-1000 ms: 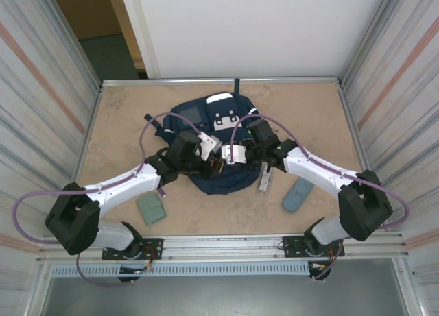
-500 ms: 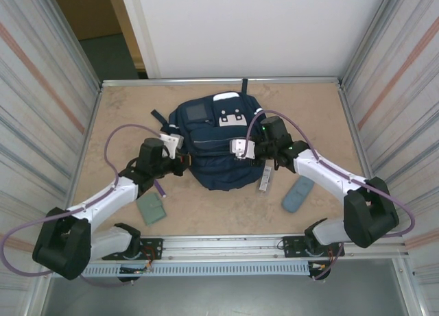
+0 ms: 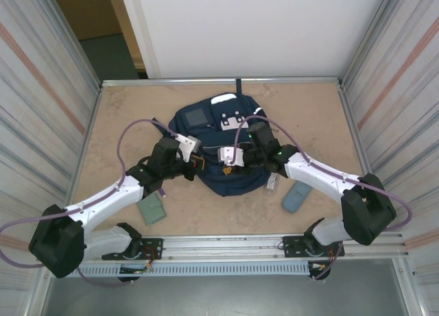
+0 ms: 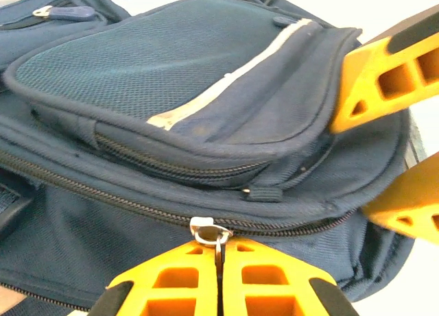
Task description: Pack the student bag
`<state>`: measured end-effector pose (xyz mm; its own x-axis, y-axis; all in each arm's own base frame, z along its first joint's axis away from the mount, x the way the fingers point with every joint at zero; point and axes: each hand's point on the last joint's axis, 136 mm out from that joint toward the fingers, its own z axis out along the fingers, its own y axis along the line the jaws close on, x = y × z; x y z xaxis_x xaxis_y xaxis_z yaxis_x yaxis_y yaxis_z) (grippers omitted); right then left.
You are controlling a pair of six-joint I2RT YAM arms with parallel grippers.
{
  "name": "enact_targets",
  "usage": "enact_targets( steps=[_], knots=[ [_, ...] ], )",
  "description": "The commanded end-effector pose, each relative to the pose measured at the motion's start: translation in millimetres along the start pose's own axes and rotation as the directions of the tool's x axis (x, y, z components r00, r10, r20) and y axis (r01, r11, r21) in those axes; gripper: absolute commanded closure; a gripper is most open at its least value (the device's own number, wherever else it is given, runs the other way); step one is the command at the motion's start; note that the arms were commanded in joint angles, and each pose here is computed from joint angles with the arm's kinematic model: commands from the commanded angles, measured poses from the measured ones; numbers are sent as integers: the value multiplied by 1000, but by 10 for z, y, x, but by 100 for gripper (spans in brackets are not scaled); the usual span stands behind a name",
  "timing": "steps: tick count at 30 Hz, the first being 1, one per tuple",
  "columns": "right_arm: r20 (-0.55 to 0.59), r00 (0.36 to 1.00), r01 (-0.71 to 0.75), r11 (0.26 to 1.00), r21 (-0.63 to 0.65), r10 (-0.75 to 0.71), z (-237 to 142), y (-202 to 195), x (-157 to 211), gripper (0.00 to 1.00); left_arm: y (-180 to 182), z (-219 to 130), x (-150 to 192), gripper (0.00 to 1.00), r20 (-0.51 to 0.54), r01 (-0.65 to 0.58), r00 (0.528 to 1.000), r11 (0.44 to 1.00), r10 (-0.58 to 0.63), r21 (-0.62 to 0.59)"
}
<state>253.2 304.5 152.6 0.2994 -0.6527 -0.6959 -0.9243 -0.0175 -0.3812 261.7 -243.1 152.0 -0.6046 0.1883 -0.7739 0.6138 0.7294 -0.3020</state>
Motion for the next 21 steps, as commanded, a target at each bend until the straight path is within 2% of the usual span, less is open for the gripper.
enact_targets(
  steps=[1,2,4,6,8,9,12,16,21],
  knots=[
    [-9,1000,-19,997,69,20,75,-122,-152,55,-325,-92,-417,100,111,-45,993,995,36,85],
    [-28,1000,-6,997,73,8,115,-114,-133,60,-355,-85,-424,100,113,-54,993,994,44,94],
    [-70,998,15,996,92,-8,161,-124,-81,81,-325,-69,-436,100,115,-65,992,995,56,77],
    [-66,998,24,997,76,-19,138,-108,-112,93,-199,-63,-388,100,95,-66,993,998,64,10],
    [-35,998,52,998,43,-51,95,-61,-182,94,-3,-47,-289,100,82,-70,994,994,77,-82],
    [-17,997,72,997,7,-72,67,-13,-209,98,136,-35,-222,100,82,-60,994,989,72,-138],
    [10,993,118,990,-75,-118,-23,56,-263,100,652,-27,-46,100,95,76,994,964,-53,-256],
    [20,989,150,982,-115,-148,-144,40,-237,100,1259,12,111,100,112,255,966,926,-232,-278],
    [53,985,169,979,-113,-164,-178,14,-316,100,1542,226,150,100,-1,241,968,926,-252,-291]
  ],
)
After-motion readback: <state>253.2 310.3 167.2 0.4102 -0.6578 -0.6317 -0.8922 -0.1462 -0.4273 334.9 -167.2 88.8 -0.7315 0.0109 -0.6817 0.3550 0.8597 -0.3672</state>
